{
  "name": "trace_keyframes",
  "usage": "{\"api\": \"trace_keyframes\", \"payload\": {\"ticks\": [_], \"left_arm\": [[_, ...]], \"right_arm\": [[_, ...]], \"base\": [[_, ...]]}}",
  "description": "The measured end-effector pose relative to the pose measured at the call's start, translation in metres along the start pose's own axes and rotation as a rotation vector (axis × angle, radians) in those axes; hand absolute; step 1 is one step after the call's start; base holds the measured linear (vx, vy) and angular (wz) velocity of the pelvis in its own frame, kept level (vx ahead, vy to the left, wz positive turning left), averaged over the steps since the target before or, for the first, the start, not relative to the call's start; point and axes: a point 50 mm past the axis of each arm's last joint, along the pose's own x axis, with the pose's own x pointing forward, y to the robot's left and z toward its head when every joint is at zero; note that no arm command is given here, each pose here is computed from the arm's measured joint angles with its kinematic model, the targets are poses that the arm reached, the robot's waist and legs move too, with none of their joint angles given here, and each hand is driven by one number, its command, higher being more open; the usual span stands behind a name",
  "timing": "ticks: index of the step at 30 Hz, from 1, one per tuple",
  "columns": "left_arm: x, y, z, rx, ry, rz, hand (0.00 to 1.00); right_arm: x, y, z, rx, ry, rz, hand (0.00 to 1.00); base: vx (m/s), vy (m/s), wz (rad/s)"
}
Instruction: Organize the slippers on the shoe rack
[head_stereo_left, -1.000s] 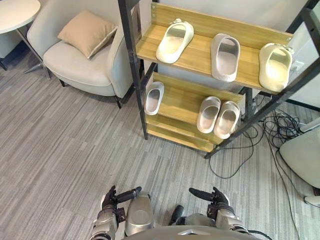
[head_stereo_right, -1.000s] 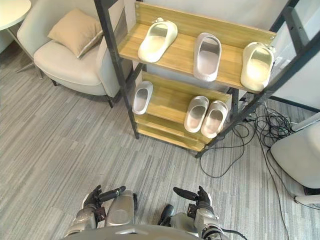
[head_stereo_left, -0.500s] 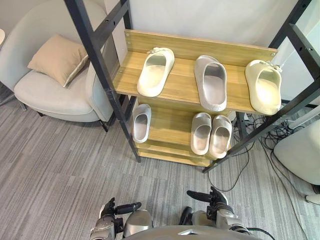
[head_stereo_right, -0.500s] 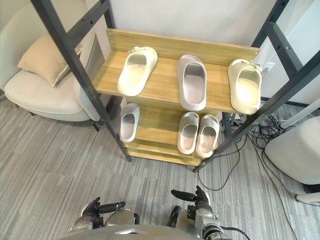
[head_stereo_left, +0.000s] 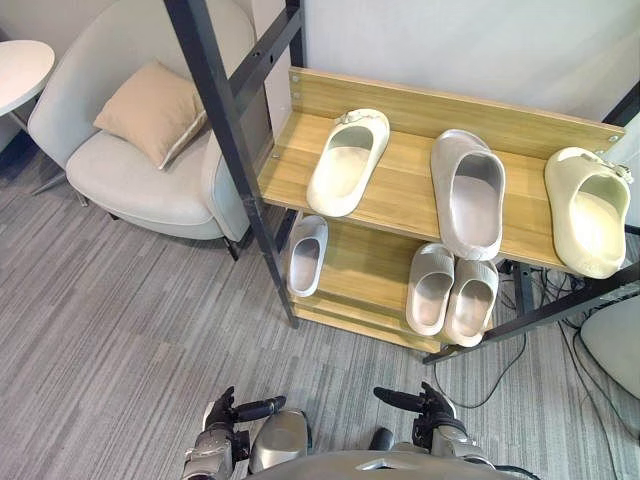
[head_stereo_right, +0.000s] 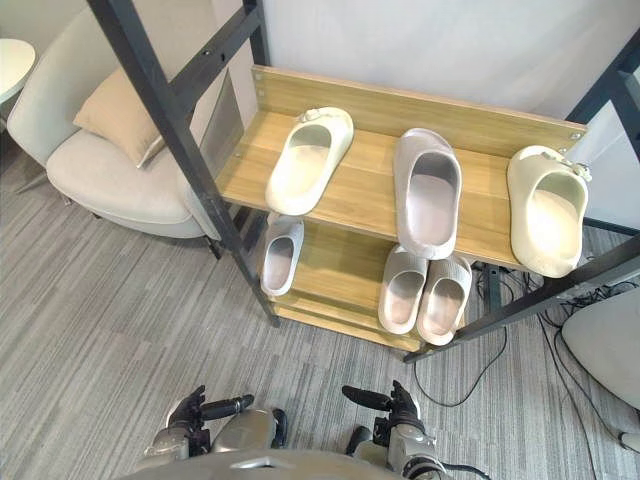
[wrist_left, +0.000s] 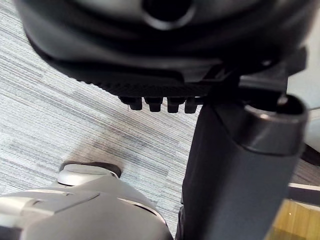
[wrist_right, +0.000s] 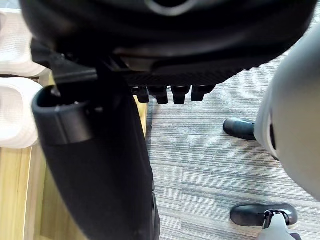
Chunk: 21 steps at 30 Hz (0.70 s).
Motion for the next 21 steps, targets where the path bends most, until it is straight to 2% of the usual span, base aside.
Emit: {"api": "trace_keyframes", "payload": {"ticks": [3,9,13,15,21], "left_arm": [[-0.001,0.0,-0.005,0.072,0.017,-0.024,1.0],[-0.001,0.002,-0.008,0.077,0.029,-0.021,1.0],[-0.001,0.003,-0.008,0.119,0.024,-0.023,1.0],[-0.001,0.002,-0.009,0.144,0.02,-0.028,1.0],[-0.001,0.001,-0.006,0.169,0.006,-0.035,1.0]], "right_arm": [[0.0,-0.008,-0.006,-0.01,0.013,-0.015,1.0],[-0.001,-0.01,-0.009,-0.023,0.022,-0.017,1.0],[-0.002,0.003,-0.007,-0.233,-0.002,0.067,1.0],[-0.002,0.018,0.001,-0.358,-0.04,0.144,1.0],[-0.025,0.103,0.042,-0.733,-0.303,0.483,1.0]], "base": [[0.14,-0.057,-0.23],[0.0,0.001,0.01],[-0.05,-0.015,0.29],[-0.1,-0.012,0.28],[-0.14,-0.01,0.07]]}}
